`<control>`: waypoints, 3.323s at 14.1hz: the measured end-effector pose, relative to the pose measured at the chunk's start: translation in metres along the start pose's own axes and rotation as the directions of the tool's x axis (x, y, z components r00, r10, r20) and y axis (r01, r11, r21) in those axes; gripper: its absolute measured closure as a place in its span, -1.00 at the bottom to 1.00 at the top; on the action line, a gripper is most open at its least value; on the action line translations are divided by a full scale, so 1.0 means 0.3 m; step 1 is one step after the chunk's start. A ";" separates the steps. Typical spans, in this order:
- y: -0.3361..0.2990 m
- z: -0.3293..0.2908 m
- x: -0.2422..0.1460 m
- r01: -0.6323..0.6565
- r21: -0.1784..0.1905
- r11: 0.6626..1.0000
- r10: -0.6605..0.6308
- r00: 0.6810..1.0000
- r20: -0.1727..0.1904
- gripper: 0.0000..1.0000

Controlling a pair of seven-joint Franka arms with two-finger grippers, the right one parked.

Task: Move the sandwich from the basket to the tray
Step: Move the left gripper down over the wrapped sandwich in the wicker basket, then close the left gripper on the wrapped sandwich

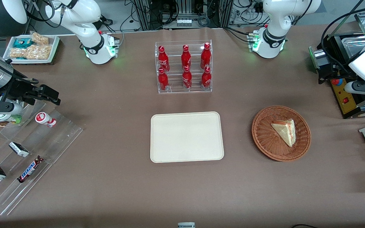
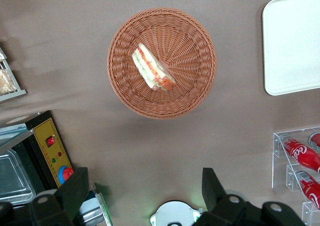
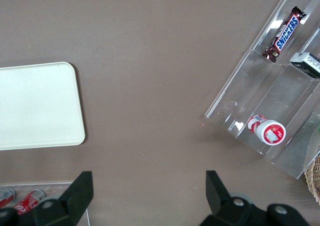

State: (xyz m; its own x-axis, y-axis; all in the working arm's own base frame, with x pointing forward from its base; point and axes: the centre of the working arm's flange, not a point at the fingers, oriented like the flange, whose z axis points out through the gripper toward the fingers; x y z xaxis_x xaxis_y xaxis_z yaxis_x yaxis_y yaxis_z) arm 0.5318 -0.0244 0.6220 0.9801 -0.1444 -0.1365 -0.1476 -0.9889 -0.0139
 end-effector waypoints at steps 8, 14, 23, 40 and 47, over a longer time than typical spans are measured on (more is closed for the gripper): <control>-0.003 0.000 0.000 0.006 0.000 1.000 -0.006 1.000 0.001 -1.00; -0.007 0.059 0.034 0.019 -0.003 1.000 -0.019 0.999 0.039 -1.00; 0.004 0.610 0.194 0.084 -0.001 0.996 -0.084 0.996 0.014 -1.00; 0.026 1.181 0.153 0.692 -0.132 0.710 -0.705 0.695 -0.143 -0.96; 0.031 1.128 0.192 0.660 -0.103 0.744 -0.668 0.734 -0.123 0.43</control>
State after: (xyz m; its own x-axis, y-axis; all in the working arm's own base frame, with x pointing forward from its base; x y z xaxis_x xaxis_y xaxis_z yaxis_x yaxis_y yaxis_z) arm 0.5417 -0.0306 0.2787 0.8340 0.5509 0.0315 0.5511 -0.8344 0.0016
